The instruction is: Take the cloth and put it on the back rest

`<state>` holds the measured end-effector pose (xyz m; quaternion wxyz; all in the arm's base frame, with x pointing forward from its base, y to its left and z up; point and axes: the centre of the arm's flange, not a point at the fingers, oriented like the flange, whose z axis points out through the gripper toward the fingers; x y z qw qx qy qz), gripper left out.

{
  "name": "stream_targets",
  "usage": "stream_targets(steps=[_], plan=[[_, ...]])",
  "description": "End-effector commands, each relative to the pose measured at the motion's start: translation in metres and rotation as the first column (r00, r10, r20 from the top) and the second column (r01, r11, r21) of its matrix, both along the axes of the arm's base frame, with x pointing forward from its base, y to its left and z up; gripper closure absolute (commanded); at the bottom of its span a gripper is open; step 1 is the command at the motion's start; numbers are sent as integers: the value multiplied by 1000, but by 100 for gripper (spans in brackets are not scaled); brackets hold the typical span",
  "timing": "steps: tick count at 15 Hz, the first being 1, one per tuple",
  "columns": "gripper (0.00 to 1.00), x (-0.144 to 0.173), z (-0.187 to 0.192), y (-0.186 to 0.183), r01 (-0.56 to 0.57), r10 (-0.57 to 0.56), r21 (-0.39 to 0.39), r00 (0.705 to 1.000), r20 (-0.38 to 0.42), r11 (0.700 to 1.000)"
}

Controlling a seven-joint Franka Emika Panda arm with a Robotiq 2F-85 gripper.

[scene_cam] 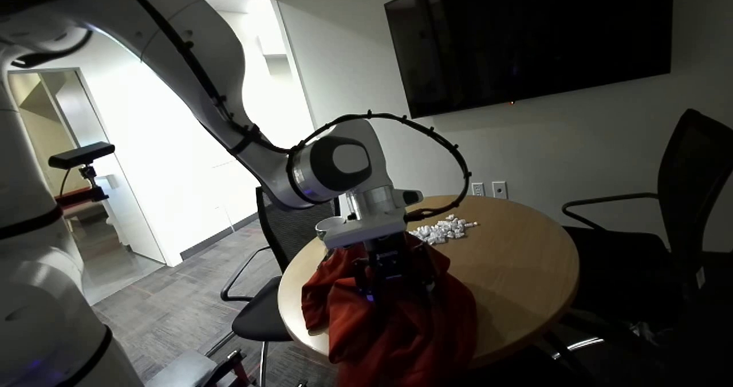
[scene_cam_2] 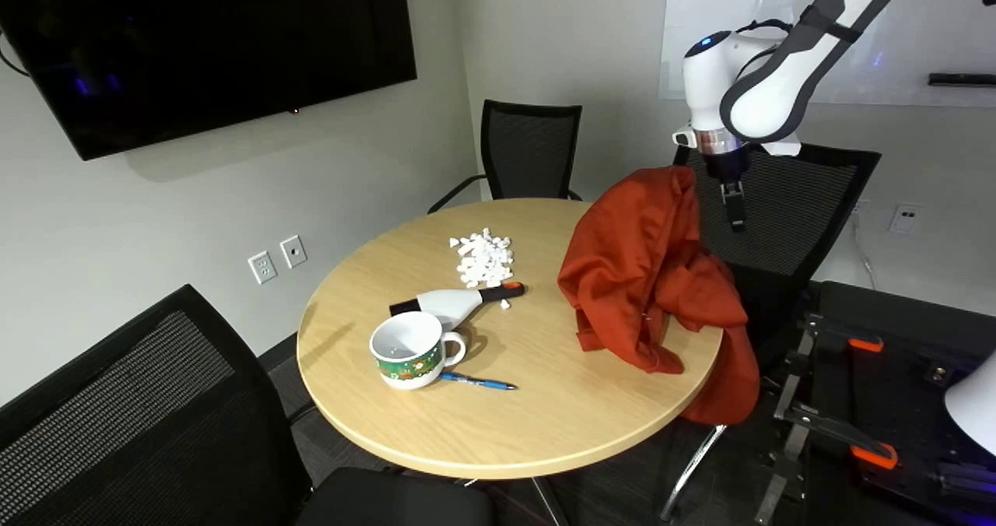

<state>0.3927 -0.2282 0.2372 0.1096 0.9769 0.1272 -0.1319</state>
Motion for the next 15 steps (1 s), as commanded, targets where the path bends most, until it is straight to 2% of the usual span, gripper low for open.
stream_targets(steps=[1,4,7,11,15], plan=[[0,8,-11,1,-96,97,-56,995,17,994],[0,22,-25,2,-270,277,-110,960,51,957],[0,35,-40,6,-422,425,-50,896,128,905],[0,36,-53,6,-530,513,27,830,219,847],[0,41,-68,3,-584,551,60,791,266,809]])
